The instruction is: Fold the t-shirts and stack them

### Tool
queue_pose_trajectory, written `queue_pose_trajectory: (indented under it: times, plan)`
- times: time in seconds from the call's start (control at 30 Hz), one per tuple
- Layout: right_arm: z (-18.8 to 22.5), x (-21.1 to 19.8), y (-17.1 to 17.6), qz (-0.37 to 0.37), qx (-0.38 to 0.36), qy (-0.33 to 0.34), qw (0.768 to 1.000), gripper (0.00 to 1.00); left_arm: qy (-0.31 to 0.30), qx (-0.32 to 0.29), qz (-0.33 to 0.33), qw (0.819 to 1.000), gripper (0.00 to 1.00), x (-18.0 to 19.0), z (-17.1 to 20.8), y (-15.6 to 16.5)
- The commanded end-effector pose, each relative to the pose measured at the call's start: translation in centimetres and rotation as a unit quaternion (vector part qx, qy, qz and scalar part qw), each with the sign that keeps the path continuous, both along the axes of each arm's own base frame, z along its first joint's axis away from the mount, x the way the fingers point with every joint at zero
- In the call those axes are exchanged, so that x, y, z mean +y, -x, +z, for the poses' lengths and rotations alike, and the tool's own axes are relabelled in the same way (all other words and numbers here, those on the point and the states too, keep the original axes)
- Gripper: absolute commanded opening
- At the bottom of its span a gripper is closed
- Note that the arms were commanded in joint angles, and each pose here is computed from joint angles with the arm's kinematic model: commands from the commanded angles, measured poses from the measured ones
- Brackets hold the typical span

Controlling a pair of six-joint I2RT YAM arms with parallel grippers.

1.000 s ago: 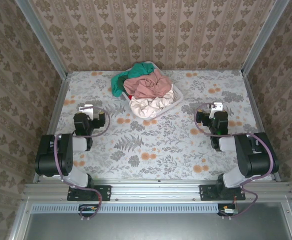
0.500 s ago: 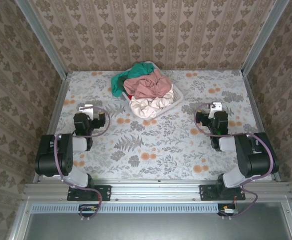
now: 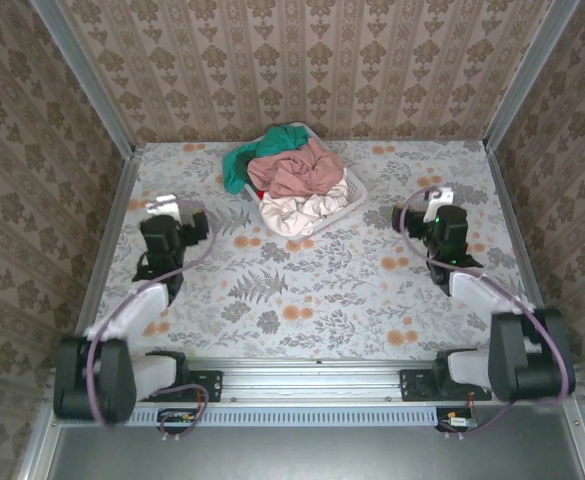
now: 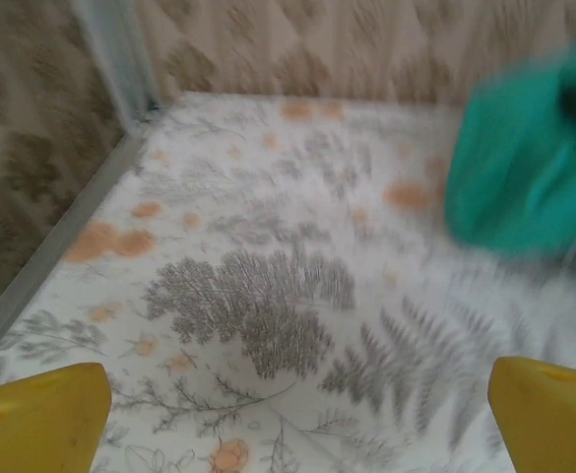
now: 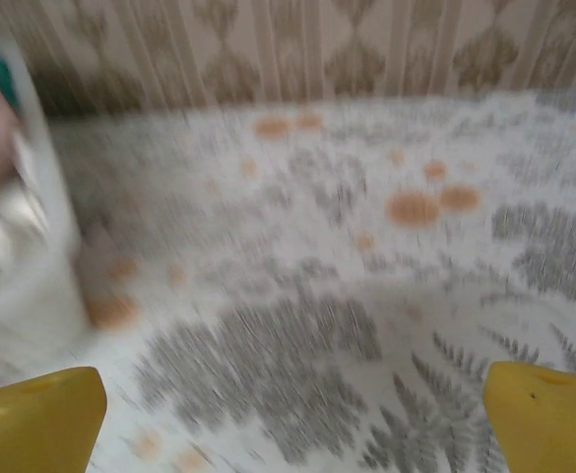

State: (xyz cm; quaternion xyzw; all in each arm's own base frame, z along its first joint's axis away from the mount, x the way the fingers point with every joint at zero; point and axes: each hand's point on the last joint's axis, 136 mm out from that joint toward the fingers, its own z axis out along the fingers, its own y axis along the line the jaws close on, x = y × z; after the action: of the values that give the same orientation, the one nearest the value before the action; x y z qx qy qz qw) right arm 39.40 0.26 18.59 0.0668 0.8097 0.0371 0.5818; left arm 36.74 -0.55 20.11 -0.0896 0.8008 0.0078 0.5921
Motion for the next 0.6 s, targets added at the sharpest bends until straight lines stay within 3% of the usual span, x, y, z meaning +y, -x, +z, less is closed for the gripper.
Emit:
queue_pose_trajectory:
  times: [0.0, 0.07, 0.1, 0.27, 0.4, 0.57]
  plan:
    - [1.2, -1.1, 2.5, -0.088, 0.059, -0.14, 0.984, 1.0, 0.194, 0.057, 0.097, 0.975, 1.0, 2.0, -0.5, 5.2]
    - [1.8, 2.4, 1.8, 0.03, 0.063, -0.151, 0.986, 1.0, 0.278, 0.027, -0.063, 0.958, 1.0, -3.0, 0.8, 4.7]
    - [1.3, 2.7, 1.6, 0.029, 0.084, -0.168, 0.982, 1.0, 0.297, 0.025, -0.09, 0.95, 1.0, -4.2, 1.0, 4.8]
    - [-2.4, 4.1, -2.4, 0.039, 0.186, -0.172, 0.967, 1.0, 0.243, 0.134, -0.102, 0.955, 1.0, -8.9, -2.1, 6.0]
    - [-3.9, 6.4, -6.5, 0.076, 0.234, -0.162, 0.956, 1.0, 0.213, 0.167, -0.128, 0.954, 1.0, -12.3, -3.7, 6.3]
    - [-5.7, 10.2, -10.2, 0.142, 0.242, -0.21, 0.937, 0.94, 0.214, 0.195, -0.137, 0.947, 1.0, -13.4, -5.3, 6.3]
